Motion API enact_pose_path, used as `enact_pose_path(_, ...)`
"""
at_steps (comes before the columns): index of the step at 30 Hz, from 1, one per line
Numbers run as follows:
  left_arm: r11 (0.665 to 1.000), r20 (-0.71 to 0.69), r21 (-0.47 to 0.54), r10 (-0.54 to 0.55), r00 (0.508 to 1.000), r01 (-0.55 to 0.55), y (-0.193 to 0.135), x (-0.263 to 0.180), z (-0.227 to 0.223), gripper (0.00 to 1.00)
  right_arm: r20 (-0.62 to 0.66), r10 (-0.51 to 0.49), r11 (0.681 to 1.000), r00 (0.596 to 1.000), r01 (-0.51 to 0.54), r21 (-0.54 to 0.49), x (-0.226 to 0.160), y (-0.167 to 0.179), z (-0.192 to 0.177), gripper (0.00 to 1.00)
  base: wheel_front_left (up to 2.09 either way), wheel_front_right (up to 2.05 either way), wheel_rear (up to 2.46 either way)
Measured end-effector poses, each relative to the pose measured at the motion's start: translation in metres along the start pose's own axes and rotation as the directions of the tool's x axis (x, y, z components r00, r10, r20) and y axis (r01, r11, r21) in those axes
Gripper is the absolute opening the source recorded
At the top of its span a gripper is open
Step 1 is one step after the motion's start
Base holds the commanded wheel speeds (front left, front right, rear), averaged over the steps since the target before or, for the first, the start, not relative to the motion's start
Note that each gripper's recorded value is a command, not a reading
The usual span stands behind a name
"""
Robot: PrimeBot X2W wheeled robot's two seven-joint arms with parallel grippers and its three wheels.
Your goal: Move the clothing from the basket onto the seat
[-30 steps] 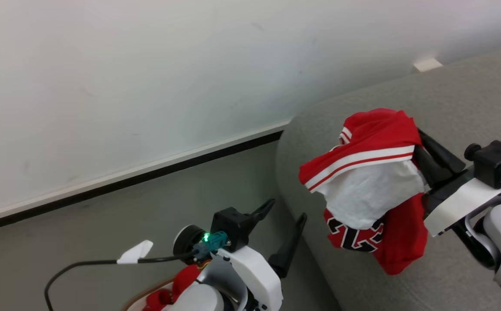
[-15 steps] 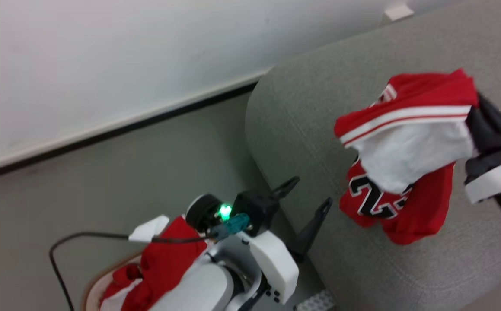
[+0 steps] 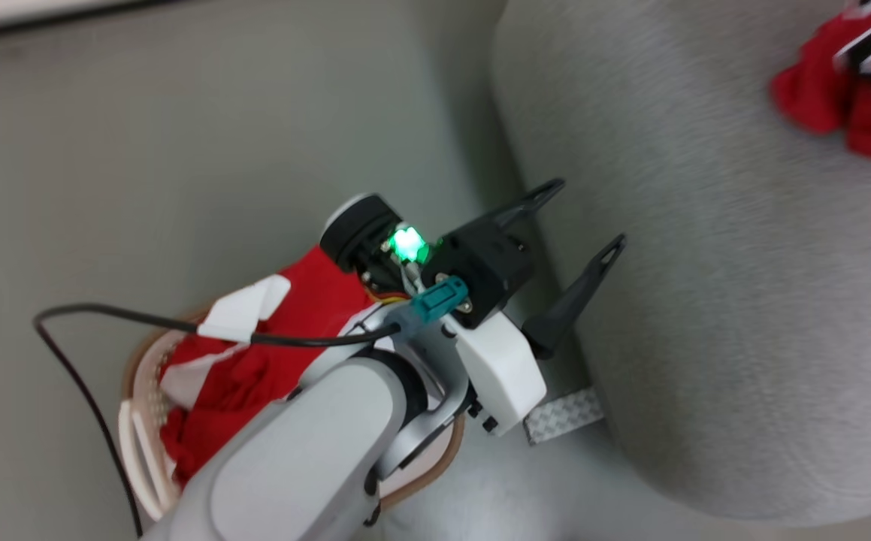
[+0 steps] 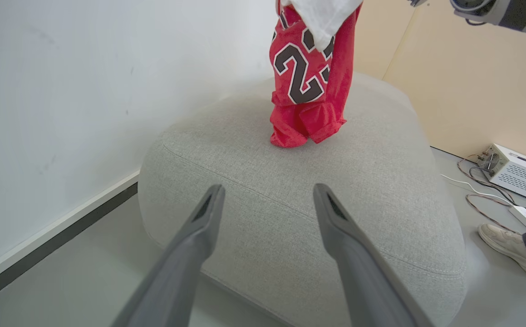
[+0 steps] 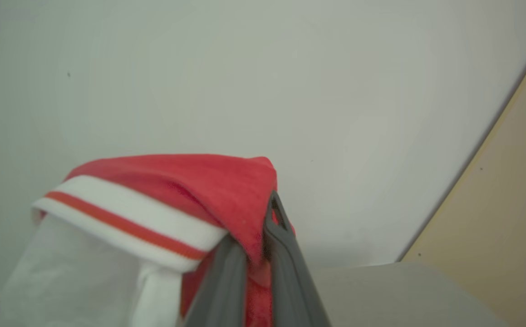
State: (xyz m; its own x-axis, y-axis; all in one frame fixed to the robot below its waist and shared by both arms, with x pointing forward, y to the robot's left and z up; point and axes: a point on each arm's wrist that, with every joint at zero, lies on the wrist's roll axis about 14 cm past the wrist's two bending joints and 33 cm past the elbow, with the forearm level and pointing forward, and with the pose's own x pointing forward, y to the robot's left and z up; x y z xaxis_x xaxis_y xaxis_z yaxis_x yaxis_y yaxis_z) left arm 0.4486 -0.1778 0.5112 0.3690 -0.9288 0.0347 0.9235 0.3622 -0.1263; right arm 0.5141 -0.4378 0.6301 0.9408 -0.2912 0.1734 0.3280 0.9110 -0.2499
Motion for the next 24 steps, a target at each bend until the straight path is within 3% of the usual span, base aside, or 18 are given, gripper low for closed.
enact_pose_path(6, 0.997, -0.027, -0.061, 0.047, 0.999, -0.049, 0.034, -0.005, -0.037, 1.0, -0.169, -0.105, 0.994, 0.98, 0.108, 0.005, 0.021, 0.0, -0.089, 0.0, 0.0, 0.0, 0.0)
enact_pose_path(12, 0.987, -0.094, -0.101, 0.114, 0.989, -0.124, 0.058, -0.023, -0.074, 1.0, -0.393, -0.109, 0.987, 0.913, 0.146, 0.066, -0.01, 0.037, -0.194, 0.0, 0.0, 0.0, 0.0)
enact_pose_path(13, 0.986, -0.107, -0.103, 0.121, 0.987, -0.132, 0.059, -0.026, -0.078, 1.0, -0.419, -0.106, 0.987, 0.902, 0.146, 0.066, -0.017, 0.041, -0.203, 0.18, 0.0, 0.0, 0.0)
enact_pose_path(14, 0.985, -0.117, -0.103, 0.127, 0.985, -0.139, 0.059, -0.028, -0.081, 1.0, -0.433, -0.107, 0.986, 0.895, 0.152, 0.07, -0.023, 0.042, -0.208, 0.46, 0.0, 0.0, 0.0)
enact_pose_path(15, 0.985, -0.121, -0.102, 0.129, 0.984, -0.141, 0.059, -0.03, -0.08, 1.0, -0.436, -0.106, 0.986, 0.894, 0.151, 0.07, -0.026, 0.043, -0.208, 1.0, 0.0, 0.0, 0.0)
enact_pose_path(24, 0.981, -0.049, -0.082, 0.172, 0.984, -0.175, 0.055, -0.034, -0.042, 1.0, -0.304, -0.076, 0.991, 0.95, 0.106, 0.084, -0.034, 0.042, -0.154, 1.0, 0.0, 0.0, 0.0)
